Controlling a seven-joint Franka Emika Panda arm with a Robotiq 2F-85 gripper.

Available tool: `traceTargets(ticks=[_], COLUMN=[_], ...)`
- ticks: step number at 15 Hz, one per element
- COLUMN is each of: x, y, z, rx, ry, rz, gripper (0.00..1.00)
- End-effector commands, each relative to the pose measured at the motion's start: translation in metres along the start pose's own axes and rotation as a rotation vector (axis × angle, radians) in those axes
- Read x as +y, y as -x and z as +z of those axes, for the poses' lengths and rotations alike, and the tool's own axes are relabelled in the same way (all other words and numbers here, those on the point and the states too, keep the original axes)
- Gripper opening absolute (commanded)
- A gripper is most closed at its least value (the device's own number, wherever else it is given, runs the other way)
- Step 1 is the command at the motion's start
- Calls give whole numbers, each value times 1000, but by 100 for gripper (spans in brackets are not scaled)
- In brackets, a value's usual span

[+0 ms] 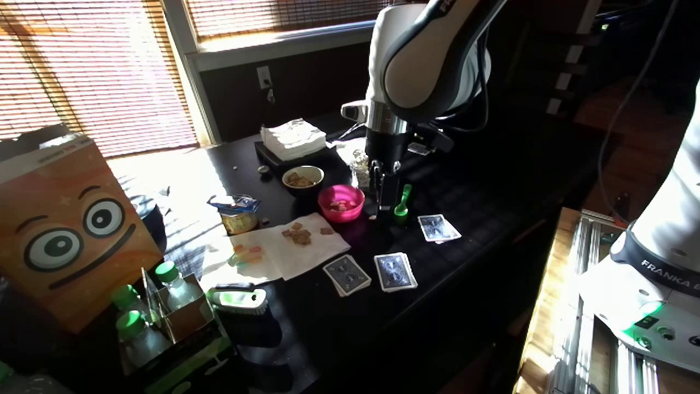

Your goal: Empty the contents of the pink bowl into the clear container

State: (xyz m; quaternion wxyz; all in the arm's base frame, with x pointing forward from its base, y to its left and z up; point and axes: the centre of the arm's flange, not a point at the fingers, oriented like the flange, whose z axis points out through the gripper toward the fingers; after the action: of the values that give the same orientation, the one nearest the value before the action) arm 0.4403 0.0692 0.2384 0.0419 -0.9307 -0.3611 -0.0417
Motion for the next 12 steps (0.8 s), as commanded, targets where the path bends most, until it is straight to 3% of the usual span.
traceTargets(ticks=[1,12], x=[21,71], y=[-11,-6], z=[32,70], rx=[29,3], ry=[0,0], rz=[-27,26], gripper=[100,100])
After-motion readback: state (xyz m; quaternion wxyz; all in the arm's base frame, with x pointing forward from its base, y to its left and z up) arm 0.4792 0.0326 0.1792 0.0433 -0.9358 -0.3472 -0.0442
